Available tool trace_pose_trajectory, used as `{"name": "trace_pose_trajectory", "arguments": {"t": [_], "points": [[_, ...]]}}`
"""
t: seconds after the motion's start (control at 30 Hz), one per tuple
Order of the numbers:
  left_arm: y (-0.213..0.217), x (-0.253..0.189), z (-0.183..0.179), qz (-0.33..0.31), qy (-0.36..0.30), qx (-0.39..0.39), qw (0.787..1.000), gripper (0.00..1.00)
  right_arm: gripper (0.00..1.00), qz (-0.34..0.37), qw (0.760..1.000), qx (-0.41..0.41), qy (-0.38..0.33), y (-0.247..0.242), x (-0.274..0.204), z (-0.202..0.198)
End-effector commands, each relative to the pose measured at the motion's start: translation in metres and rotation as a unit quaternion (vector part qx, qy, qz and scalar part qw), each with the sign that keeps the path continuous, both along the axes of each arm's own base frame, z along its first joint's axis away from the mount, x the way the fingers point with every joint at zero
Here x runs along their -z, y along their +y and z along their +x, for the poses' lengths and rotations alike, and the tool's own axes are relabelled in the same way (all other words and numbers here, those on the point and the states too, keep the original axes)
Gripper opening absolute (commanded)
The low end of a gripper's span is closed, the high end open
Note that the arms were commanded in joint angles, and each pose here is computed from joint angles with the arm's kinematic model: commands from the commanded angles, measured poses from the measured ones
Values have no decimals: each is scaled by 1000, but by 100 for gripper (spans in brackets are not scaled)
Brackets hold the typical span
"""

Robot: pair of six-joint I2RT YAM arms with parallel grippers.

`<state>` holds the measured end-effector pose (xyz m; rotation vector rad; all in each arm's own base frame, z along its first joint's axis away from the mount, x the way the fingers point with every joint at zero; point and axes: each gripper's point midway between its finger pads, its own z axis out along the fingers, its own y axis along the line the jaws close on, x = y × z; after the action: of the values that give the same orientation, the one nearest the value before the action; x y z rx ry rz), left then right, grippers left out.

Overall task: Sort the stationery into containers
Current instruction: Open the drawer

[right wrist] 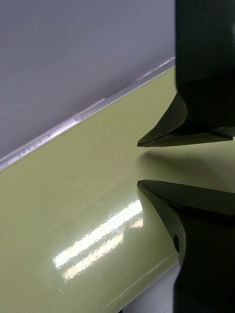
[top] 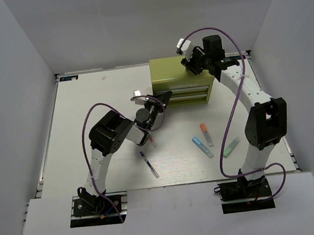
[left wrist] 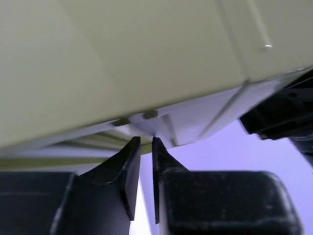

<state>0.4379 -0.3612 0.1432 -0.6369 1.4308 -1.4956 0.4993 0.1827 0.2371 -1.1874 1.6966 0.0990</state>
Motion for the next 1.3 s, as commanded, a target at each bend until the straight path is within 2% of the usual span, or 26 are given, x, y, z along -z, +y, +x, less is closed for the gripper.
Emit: {"name": "trace_pose_trajectory", "arguments": {"t": [0.0, 0.37, 0.4, 0.43, 0.5, 0.57, 0.8, 1.27], "points": [[51, -100, -24, -120, -152, -49, 980, 0, 40, -32, 995, 8, 97, -3, 52, -20], [49, -95, -37, -112, -142, -30, 983, 0, 40, -35, 994, 10, 101, 3, 54, -20], [47, -95, -38, -115, -142, -23, 983, 0, 42, -37, 994, 11, 101, 2, 54, -20], [46, -99, -38, -118, -146, -23, 982, 3, 44, -35, 994, 11, 100, 2, 52, -21], [42, -107, -42, -119, -157, -6, 980, 23, 45, -36, 994, 9, 102, 5, 54, -22], [40, -112, -46, -119, -163, 3, 979, 33, 49, -37, 994, 13, 101, 2, 54, -21], [40, -123, -48, -115, -181, 2, 977, 48, 49, -37, 994, 11, 104, 4, 55, -23], [30, -140, -35, -135, -207, 1, 969, 49, 49, -41, 994, 14, 104, 2, 57, -22]]}}
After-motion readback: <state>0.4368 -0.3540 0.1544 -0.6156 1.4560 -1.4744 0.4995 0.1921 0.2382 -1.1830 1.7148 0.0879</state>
